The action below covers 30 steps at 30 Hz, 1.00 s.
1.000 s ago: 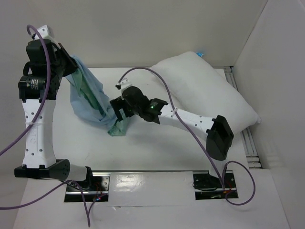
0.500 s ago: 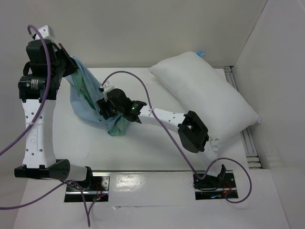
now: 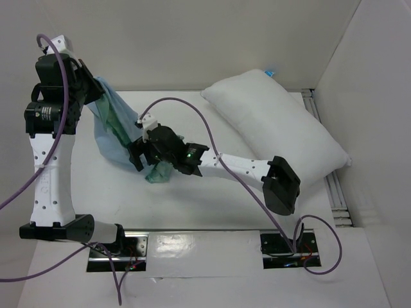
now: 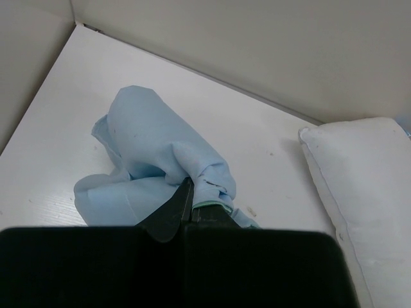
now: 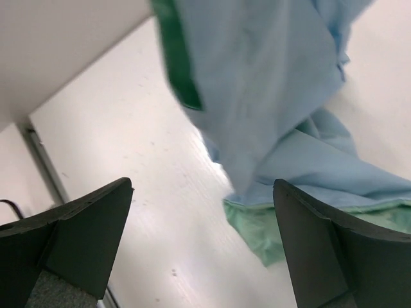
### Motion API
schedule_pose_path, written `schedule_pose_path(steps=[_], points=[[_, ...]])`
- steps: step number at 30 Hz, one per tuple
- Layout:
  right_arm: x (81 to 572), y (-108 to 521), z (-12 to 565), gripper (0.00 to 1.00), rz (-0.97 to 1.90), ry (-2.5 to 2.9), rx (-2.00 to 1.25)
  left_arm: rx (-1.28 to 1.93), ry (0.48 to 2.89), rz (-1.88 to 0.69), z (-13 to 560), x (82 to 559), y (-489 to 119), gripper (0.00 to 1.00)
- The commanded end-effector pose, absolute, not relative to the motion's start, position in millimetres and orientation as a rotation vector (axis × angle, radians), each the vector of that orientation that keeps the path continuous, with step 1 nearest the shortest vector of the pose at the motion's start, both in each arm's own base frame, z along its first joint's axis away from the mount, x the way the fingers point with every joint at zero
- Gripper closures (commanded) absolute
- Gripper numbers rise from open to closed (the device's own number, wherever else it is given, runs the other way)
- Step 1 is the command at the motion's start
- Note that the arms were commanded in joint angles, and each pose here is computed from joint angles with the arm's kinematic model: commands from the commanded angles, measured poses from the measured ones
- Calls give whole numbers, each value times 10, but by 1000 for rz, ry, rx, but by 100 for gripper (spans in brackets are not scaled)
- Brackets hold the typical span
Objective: Put the pillow into the pillowcase
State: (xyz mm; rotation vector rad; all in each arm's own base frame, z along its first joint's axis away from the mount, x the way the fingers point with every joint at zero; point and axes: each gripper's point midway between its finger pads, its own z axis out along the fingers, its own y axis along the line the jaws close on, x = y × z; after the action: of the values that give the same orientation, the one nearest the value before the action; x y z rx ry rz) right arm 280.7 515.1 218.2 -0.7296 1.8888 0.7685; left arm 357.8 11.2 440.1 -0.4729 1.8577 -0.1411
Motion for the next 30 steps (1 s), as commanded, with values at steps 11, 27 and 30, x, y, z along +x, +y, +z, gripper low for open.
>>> schedule_pose_path(steps=[11,27,30], points=[[3329,5341,2283,16,586,1830,-535,-461,1748,-122,4734,3351,178,100],[3758,4234,3288,100,455,1750,-337,-453,1789,-135,4624,3441,142,100],[3989,3512,3798,100,370,1682,-227,-413,1815,-191,4601,3570,35,100]])
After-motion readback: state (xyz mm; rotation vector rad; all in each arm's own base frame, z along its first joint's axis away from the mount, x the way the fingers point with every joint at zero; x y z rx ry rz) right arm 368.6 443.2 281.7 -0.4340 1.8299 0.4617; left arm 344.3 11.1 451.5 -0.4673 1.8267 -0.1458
